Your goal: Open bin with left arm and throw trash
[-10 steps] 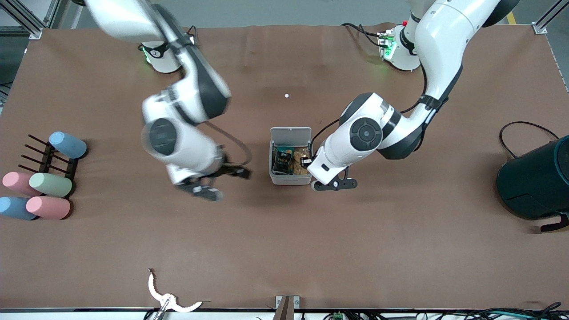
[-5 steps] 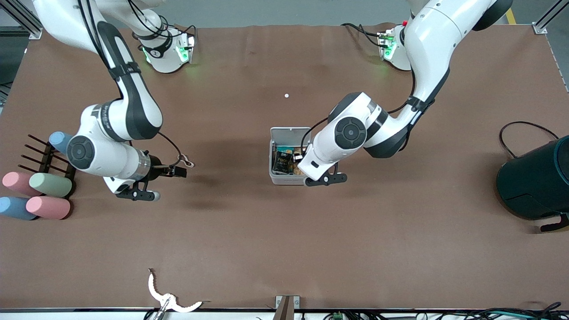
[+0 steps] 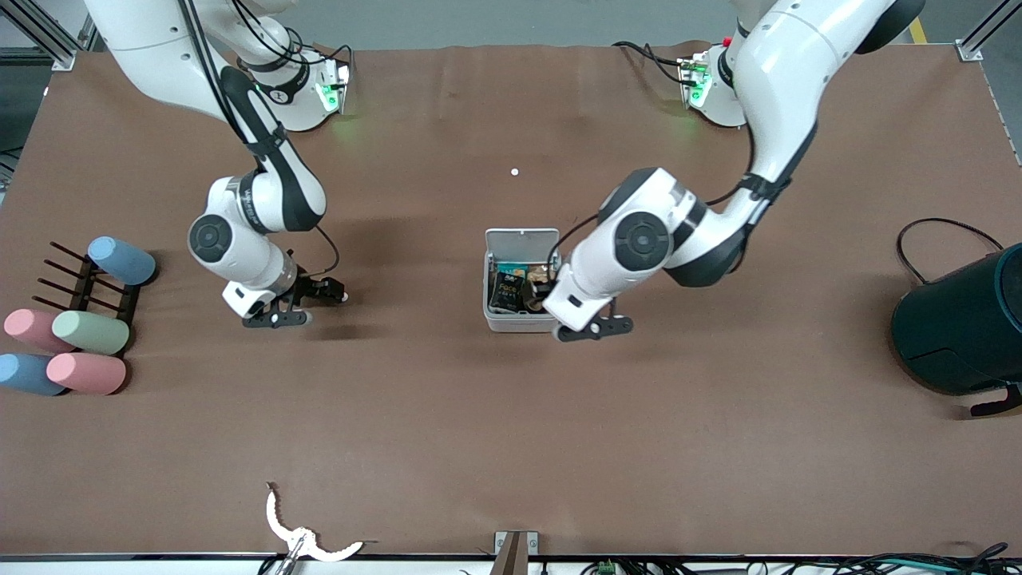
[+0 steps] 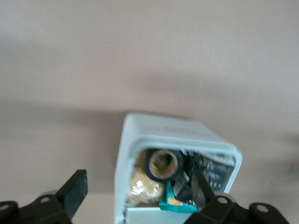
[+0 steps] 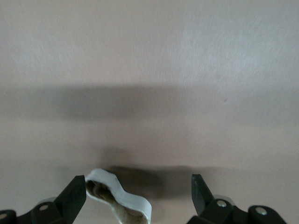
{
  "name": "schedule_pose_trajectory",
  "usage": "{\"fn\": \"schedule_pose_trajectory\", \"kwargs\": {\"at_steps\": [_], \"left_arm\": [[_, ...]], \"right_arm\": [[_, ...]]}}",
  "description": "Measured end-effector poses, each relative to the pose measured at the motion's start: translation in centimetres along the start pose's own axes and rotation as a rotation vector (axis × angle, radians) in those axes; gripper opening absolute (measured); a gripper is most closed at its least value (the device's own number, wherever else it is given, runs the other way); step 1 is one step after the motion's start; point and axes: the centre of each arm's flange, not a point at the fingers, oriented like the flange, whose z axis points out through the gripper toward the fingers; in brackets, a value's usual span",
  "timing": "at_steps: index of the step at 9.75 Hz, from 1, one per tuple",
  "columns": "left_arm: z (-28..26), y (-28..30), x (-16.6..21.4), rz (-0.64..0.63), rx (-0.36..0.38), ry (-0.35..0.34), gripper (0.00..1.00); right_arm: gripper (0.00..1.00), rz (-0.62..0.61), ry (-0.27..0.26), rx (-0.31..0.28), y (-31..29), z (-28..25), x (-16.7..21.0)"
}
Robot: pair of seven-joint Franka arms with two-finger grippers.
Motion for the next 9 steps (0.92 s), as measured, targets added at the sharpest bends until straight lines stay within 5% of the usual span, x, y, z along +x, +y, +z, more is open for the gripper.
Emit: {"fn": "schedule_pose_trajectory", "kwargs": {"at_steps": [2, 5, 7, 9], "left_arm": [[-8.1, -6.5, 4.6, 0.007, 0.026, 0.049, 1.00], [-19.1, -13.0, 5.5, 0.135, 0.111, 0.060, 1.00], [-25.7, -17.1, 4.5, 0.244, 0.183, 0.091, 1.00], [-32.8, -21.6, 1.5, 0.286, 0.279, 0.108, 1.00]], "right_arm": [[1.00, -0.035, -0.012, -0.002, -1.7, 0.4, -0.7], [0.97, -0.073, -0.021, -0.005, -3.7, 0.8, -1.4], [0.84, -0.071, -0.022, -0.006, -3.5, 0.8, -1.5], [0.54, -0.065, -0.020, -0.007, -3.2, 0.7, -1.4]]}}
